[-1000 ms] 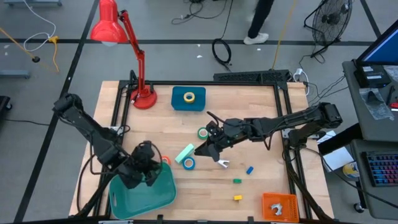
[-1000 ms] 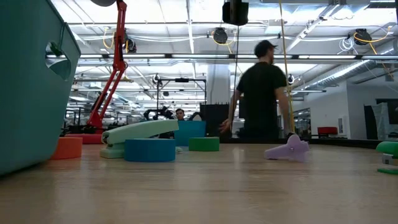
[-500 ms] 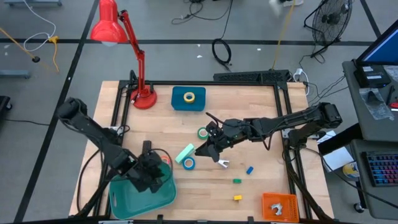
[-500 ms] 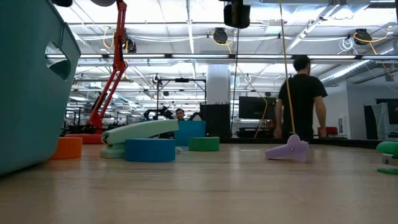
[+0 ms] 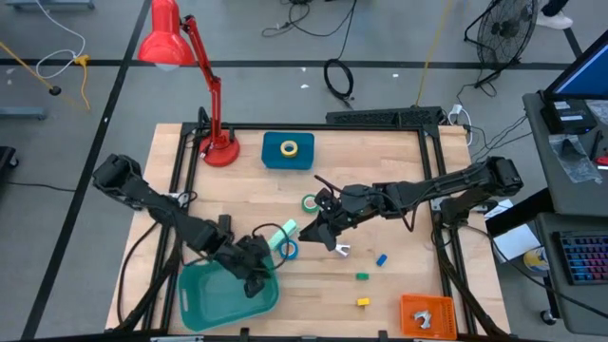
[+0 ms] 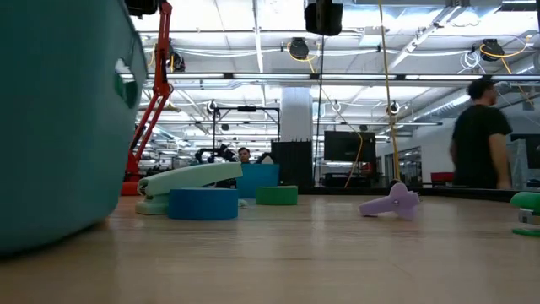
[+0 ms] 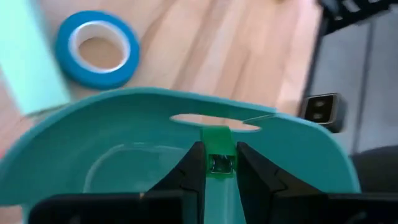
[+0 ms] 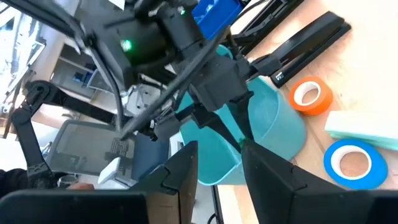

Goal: Pick and place Stapler, Stapler remover, tape
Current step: Put the right green stapler into the green bin

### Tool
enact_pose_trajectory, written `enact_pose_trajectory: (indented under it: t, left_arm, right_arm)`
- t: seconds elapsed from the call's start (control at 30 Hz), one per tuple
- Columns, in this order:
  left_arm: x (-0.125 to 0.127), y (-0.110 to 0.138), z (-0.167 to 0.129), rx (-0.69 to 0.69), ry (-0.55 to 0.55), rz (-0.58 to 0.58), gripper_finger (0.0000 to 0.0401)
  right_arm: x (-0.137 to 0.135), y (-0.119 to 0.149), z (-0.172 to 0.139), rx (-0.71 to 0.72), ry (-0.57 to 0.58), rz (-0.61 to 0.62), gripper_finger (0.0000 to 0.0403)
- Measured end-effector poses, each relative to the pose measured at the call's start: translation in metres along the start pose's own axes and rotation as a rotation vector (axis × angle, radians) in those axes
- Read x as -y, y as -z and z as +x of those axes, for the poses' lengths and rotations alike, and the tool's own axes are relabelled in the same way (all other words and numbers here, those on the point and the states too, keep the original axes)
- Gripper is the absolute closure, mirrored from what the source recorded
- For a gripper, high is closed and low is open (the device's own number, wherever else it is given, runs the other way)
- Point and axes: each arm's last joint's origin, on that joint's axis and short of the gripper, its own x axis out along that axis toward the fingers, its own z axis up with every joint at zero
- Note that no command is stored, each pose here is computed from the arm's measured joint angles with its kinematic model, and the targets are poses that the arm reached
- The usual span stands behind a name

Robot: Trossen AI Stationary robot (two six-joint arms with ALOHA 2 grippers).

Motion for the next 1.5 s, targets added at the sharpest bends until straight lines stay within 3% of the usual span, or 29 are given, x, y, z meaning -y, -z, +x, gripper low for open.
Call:
enact_pose_trajectory:
  t: [0.17, 0.63, 0.8, 0.93, 1.27, 1.5]
  left_arm:
    - [0.002, -0.012, 0.000, -0.003, 0.106, 0.026, 0.0341]
    - [0.008, -0.031, -0.005, -0.020, 0.240, 0.083, 0.0341]
    - [0.011, -0.037, -0.009, -0.025, 0.222, 0.086, 0.0341]
    - [0.013, -0.026, -0.022, -0.060, 0.166, 0.091, 0.0341]
    - [0.012, -0.040, -0.063, 0.198, 0.121, 0.064, 0.0341]
    - [0.011, -0.052, -0.079, 0.311, 0.153, 0.036, 0.0341]
  right_arm:
    - [-0.001, 0.004, 0.001, -0.021, 0.011, -0.003, 0.0287]
    - [0.003, 0.006, 0.001, -0.024, 0.056, -0.002, 0.0287]
    - [0.004, 0.005, 0.001, -0.003, 0.071, 0.001, 0.0287]
    - [0.004, 0.004, 0.000, 0.000, 0.072, 0.004, 0.0287]
    - [0.003, 0.003, 0.000, 0.010, 0.060, -0.009, 0.0287]
    - [-0.012, 0.004, 0.001, 0.055, -0.060, -0.080, 0.0287]
